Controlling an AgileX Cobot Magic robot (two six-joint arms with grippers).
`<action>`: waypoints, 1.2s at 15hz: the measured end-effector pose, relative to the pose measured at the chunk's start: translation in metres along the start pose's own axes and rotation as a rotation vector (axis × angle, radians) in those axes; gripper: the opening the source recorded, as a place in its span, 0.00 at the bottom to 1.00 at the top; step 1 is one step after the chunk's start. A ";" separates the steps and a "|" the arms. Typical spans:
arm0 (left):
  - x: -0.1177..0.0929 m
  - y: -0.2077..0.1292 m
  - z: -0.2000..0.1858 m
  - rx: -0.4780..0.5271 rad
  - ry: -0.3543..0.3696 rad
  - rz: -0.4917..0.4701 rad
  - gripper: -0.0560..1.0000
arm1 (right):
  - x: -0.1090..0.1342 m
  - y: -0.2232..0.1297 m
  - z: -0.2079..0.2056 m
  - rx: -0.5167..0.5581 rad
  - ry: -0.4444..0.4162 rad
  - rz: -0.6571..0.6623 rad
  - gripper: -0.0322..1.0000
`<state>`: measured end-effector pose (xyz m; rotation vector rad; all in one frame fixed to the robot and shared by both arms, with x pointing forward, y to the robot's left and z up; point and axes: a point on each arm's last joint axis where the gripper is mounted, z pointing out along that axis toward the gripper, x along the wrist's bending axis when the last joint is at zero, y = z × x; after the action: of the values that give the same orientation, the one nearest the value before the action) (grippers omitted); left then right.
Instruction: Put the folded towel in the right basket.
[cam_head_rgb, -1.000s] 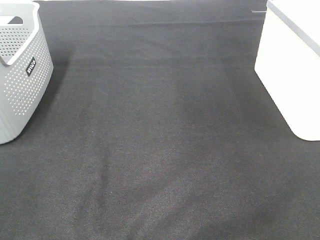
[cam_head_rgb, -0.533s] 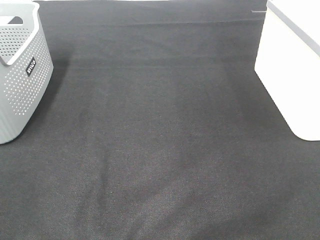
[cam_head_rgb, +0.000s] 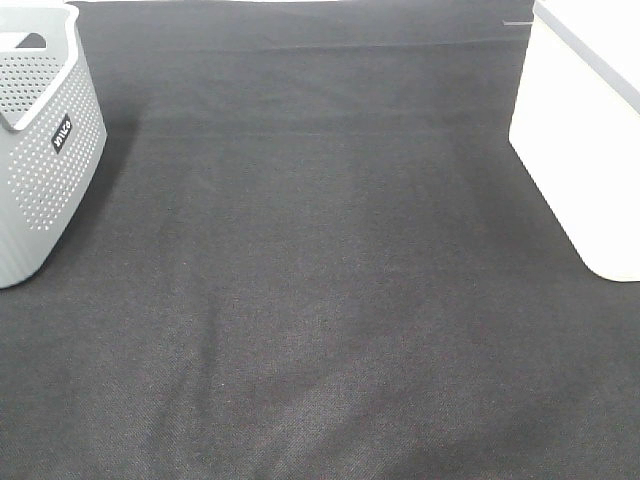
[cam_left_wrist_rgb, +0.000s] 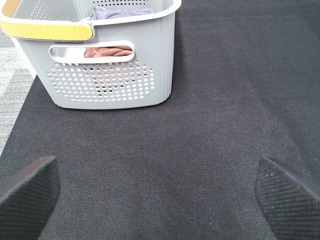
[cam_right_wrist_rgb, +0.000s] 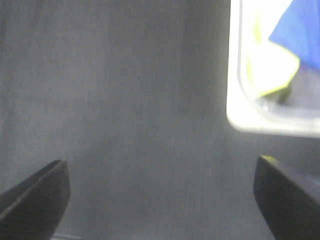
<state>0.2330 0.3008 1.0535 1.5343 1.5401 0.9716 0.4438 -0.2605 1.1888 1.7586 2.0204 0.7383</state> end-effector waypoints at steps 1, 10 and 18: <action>0.000 0.000 0.000 0.000 0.000 0.000 0.99 | 0.000 -0.019 -0.005 0.003 0.001 0.001 0.97; 0.000 0.000 0.000 0.000 0.000 0.000 0.99 | -0.004 -0.152 -0.020 -0.036 0.007 0.020 0.97; 0.000 0.000 0.000 0.000 0.000 0.000 0.99 | -0.008 -0.235 -0.020 -0.211 0.015 0.001 0.97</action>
<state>0.2330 0.3008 1.0535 1.5343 1.5401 0.9716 0.2467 -0.2918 1.0633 1.6383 1.8741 0.9313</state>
